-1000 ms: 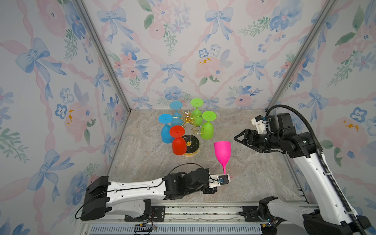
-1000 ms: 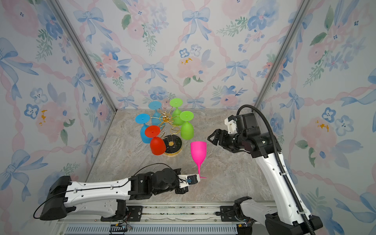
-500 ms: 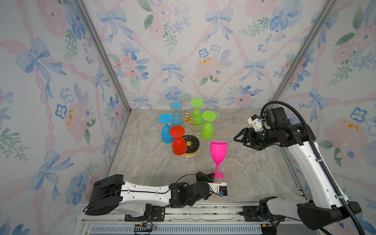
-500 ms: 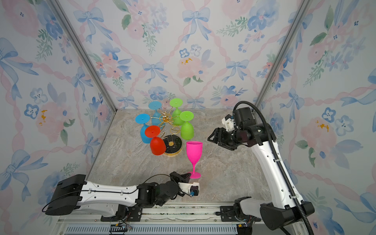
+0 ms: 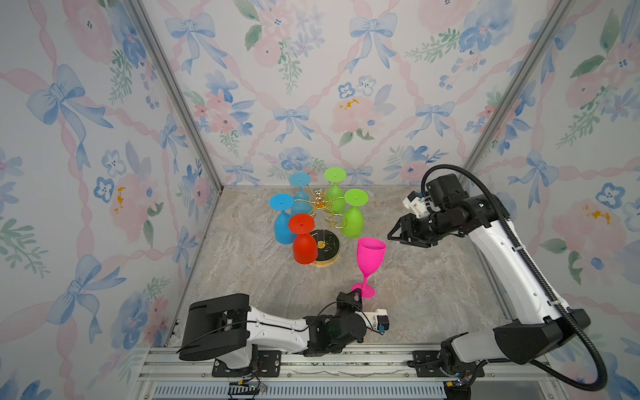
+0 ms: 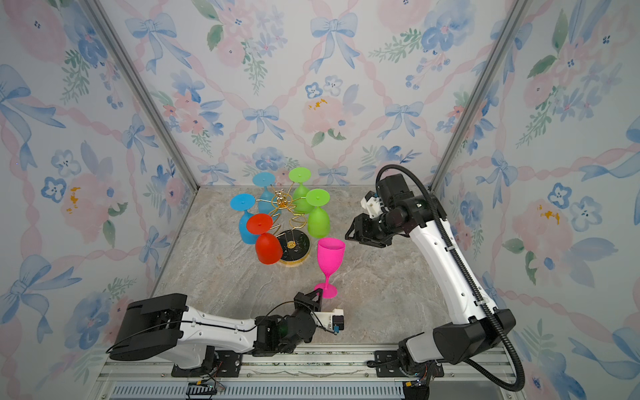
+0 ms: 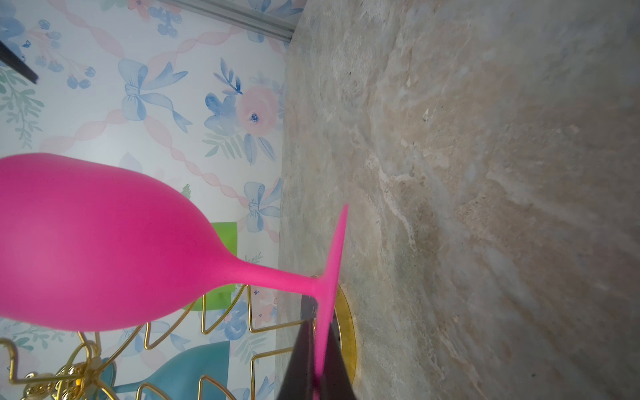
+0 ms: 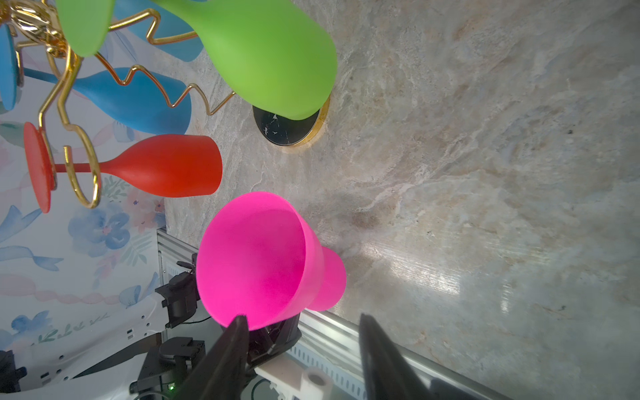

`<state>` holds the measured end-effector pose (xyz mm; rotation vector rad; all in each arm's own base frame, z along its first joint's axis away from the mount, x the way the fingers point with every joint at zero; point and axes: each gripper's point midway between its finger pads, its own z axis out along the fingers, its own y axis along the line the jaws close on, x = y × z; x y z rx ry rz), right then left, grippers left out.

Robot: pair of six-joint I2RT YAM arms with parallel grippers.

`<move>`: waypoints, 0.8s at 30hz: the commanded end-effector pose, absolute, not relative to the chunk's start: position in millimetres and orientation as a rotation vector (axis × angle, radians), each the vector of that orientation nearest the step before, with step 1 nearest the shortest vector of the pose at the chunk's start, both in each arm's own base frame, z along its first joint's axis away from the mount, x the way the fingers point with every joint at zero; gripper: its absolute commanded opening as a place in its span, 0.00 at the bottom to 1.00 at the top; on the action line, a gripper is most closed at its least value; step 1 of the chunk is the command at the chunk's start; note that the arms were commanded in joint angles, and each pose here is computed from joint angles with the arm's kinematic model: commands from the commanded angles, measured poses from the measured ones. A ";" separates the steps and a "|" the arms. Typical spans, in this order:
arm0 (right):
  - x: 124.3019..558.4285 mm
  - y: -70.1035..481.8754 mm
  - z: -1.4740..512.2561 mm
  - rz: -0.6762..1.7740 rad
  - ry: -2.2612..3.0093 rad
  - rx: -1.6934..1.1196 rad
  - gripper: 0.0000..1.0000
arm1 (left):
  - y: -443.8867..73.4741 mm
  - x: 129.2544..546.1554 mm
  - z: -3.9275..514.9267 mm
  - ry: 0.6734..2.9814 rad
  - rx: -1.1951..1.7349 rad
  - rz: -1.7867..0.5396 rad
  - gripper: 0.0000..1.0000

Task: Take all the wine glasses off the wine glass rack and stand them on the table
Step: 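Lower the right gripper onto the magenta glass's bowl rim and close it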

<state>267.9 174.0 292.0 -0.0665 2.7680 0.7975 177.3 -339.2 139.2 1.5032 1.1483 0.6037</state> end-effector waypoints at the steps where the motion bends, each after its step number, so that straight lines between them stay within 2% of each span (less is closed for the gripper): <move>1: 263.0 169.1 286.4 0.702 2.816 -0.126 0.52 | -335.2 180.6 148.2 1.141 1.444 0.651 0.00; 13: 271.5 183.8 285.6 0.703 2.853 -0.166 0.46 | -331.7 184.5 133.4 1.104 1.473 0.804 0.00; 24: 273.8 200.7 272.6 0.644 2.910 -0.257 0.42 | -328.0 185.0 140.1 1.100 1.451 0.824 0.00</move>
